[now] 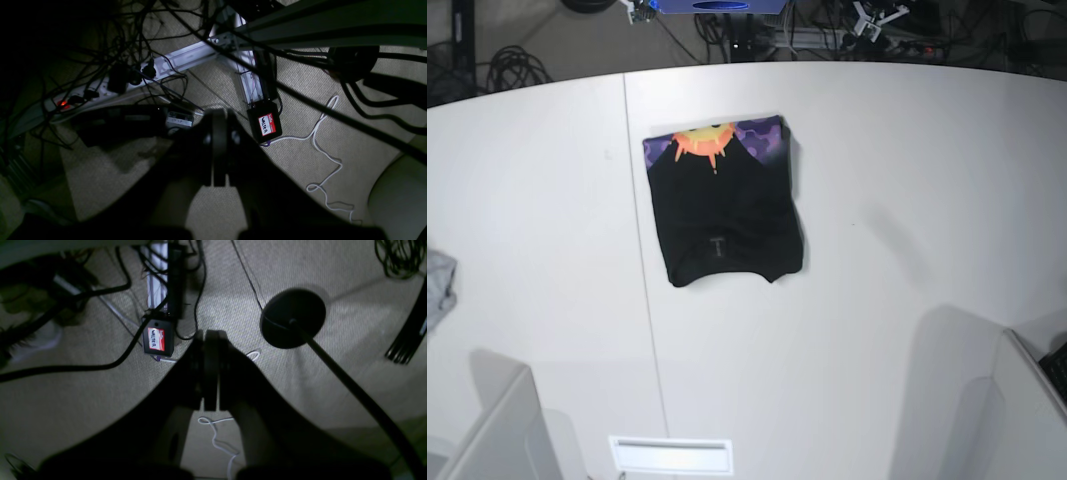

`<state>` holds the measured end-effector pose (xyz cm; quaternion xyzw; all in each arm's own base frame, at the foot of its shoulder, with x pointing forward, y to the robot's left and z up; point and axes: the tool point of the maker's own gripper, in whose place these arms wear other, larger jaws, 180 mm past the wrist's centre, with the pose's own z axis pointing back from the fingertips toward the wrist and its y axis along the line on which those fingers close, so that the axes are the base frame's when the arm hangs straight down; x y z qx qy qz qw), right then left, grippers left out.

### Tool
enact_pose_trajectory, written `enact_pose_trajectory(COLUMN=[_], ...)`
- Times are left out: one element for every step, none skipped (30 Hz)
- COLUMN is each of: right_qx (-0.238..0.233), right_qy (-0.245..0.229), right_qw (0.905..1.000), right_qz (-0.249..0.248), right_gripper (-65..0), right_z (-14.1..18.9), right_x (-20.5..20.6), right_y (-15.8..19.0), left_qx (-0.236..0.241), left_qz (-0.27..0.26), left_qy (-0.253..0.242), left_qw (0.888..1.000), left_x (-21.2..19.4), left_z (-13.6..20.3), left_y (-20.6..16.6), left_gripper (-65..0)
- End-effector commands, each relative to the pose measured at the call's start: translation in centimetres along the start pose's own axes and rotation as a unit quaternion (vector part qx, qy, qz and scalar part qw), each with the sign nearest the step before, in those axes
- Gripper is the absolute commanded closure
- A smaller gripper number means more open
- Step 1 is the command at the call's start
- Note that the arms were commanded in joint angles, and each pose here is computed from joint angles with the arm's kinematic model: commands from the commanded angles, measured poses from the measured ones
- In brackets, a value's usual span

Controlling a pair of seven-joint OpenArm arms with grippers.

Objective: Fold the T-shirt properly

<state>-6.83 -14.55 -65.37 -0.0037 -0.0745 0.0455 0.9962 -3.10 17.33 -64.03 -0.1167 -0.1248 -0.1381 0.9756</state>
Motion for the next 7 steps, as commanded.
enact_pose_trajectory(right_qx=[-0.007, -0.009, -0.011, -0.010, -0.010, -0.010, -0.010], right_qy=[0.006, 0.005, 0.005, 0.005, 0.005, 0.005, 0.005], right_qw=[0.9999, 0.9999, 0.9998, 0.9998, 0.9999, 0.9999, 0.9999], right_qz=[-0.005, -0.010, -0.014, -0.013, -0.012, -0.012, -0.012], right_gripper=[0.0, 0.0, 0.0, 0.0, 0.0, 0.0, 0.0], right_z=[0.24, 0.24, 0.24, 0.24, 0.24, 0.21, 0.21], right_x=[-0.83, -0.83, -0.82, -0.82, -0.82, -0.72, -0.72], right_y=[-0.52, -0.61, -0.69, -0.67, -0.65, -0.66, -0.66], left_qx=[0.001, 0.001, 0.001, 0.001, 0.002, 0.003, 0.003], left_qz=[-0.002, -0.002, -0.002, -0.002, -0.003, -0.004, -0.003], left_qy=[0.000, 0.000, 0.000, -0.001, -0.004, -0.007, -0.008], left_qw=[1.000, 1.000, 1.000, 1.000, 1.000, 1.000, 1.000], left_x=[-0.38, -0.38, -0.34, -0.25, 0.20, 0.47, 0.60], left_z=[0.29, 0.29, 0.28, 0.26, 0.13, 0.06, 0.00], left_y=[0.24, 0.24, 0.27, 0.30, 0.45, 0.55, 0.51], left_gripper=[0.0, 0.0, 0.0, 0.0, 0.0, 0.0, 0.0])
